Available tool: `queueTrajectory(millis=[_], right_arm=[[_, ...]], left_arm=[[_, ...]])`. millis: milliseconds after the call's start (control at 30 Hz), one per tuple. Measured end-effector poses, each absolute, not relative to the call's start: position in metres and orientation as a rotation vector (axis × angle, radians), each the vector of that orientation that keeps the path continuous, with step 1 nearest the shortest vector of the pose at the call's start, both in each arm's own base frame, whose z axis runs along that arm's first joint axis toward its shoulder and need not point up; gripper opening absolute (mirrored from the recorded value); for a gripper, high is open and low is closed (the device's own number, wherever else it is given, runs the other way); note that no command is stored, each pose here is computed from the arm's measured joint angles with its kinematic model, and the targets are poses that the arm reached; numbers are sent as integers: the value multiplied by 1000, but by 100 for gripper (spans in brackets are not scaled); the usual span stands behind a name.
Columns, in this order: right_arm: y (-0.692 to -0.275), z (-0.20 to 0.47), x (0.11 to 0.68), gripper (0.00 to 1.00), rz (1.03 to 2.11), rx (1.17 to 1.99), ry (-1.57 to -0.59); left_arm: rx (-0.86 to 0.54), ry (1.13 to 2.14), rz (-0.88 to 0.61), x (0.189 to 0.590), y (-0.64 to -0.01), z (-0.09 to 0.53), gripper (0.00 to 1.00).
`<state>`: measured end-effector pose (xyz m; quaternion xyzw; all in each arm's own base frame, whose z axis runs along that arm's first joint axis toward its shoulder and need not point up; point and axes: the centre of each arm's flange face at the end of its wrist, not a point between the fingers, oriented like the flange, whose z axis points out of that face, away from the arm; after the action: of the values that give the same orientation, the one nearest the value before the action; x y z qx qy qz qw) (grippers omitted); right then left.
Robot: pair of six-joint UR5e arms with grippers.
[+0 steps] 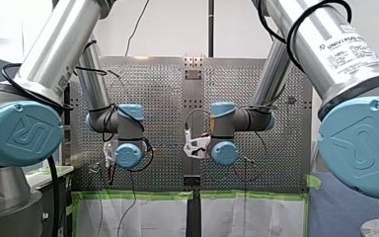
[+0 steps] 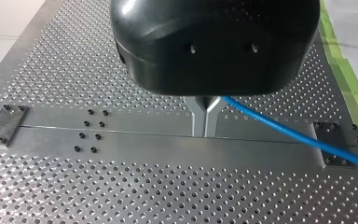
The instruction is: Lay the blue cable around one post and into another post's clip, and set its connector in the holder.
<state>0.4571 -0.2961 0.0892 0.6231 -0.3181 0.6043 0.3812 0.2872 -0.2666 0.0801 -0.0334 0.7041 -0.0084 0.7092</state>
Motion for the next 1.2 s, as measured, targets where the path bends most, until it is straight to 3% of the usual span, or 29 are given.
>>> queueTrajectory(millis=[500,900,1200], right_arm=[[-293,85,462,0,1541,1601,-827],[-248,35,475,0,1511,1695,-927],[-208,8,486,0,1518,1785,-904]], left_arm=[[-90,1590,-27,270,-261,64,0],[-84,1668,-10,227,-234,24,0],[-103,1623,-34,226,-234,25,0]])
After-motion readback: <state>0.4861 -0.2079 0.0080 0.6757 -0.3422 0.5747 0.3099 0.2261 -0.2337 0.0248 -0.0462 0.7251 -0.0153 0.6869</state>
